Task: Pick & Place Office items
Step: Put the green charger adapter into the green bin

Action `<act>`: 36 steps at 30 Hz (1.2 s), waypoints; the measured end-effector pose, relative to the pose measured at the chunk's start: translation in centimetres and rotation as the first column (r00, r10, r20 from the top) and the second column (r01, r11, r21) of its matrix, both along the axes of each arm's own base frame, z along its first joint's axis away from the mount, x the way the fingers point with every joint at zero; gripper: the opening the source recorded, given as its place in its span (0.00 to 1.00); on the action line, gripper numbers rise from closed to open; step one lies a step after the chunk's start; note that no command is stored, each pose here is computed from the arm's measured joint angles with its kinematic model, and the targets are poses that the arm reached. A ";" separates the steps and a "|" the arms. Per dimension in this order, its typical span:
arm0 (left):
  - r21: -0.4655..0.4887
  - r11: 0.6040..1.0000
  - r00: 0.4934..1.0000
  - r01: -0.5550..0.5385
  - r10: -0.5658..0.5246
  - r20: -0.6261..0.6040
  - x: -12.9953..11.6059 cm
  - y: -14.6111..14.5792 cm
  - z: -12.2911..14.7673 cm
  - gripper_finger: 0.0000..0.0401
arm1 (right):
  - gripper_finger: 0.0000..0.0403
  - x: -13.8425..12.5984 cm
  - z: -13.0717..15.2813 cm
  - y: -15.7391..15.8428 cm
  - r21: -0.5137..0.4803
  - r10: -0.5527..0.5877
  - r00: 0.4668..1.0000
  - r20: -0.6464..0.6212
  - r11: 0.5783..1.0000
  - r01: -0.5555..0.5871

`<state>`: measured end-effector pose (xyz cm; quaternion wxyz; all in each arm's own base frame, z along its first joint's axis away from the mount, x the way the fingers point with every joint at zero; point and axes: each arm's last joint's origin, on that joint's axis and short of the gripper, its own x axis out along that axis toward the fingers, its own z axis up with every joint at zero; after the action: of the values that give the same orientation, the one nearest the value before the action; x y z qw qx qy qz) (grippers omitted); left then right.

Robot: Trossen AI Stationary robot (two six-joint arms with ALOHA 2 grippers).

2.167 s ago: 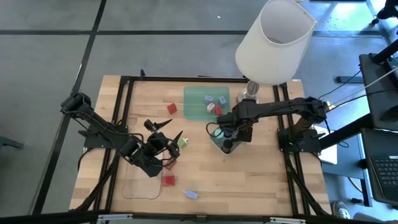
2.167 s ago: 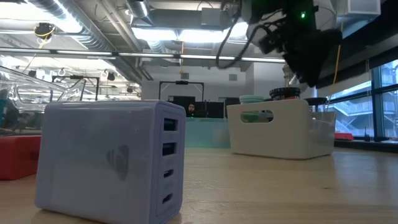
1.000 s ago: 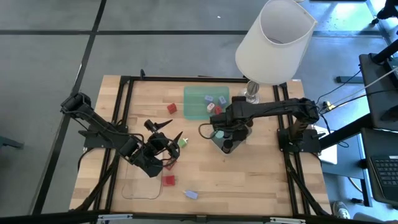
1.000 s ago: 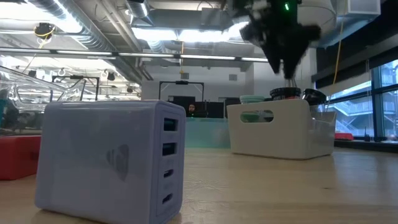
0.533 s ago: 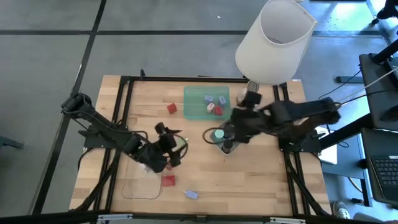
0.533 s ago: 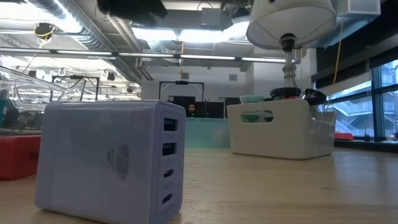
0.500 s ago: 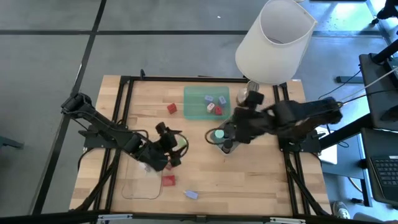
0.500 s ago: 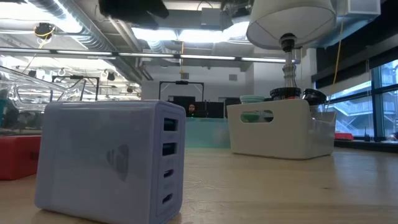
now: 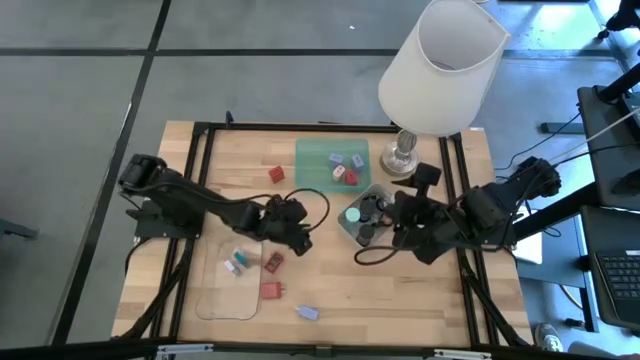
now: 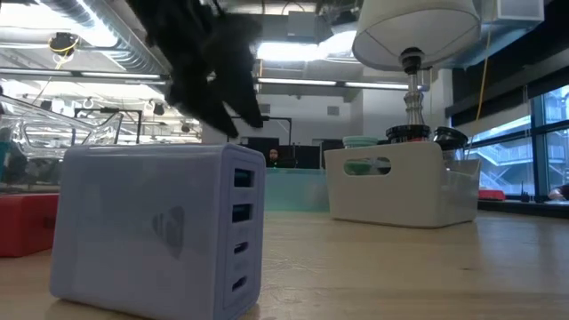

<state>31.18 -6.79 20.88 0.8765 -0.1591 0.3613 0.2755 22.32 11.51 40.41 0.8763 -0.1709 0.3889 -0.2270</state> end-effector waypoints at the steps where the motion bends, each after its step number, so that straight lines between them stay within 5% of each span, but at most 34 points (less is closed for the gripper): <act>1: -0.017 1.000 1.000 -0.013 0.013 -0.014 0.2 0.3 -0.5 0.74 | 0.77 0.0 -0.2 0.1 -0.004 0.003 1.000 -0.006 1.000 -0.003; 13: -0.090 0.985 0.967 -0.145 0.123 -0.222 0.0 2.9 -3.3 0.74 | 0.77 0.1 -1.8 0.3 -0.034 0.005 0.998 -0.060 0.999 -0.007; 31: -0.214 0.969 0.938 -0.120 0.041 -0.344 0.9 2.5 -7.0 0.73 | 0.77 0.1 -1.8 0.3 -0.027 -0.006 0.999 -0.049 1.000 0.004; 36: -0.219 0.973 0.933 -0.079 -0.006 -0.361 0.9 2.4 -7.1 0.63 | 0.77 0.1 -1.8 0.3 -0.023 -0.007 0.999 -0.048 1.000 0.006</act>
<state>32.07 -4.35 13.77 0.7661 -0.2129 0.5417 0.2726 22.39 11.82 38.56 0.8640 -0.1852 0.4079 -0.2300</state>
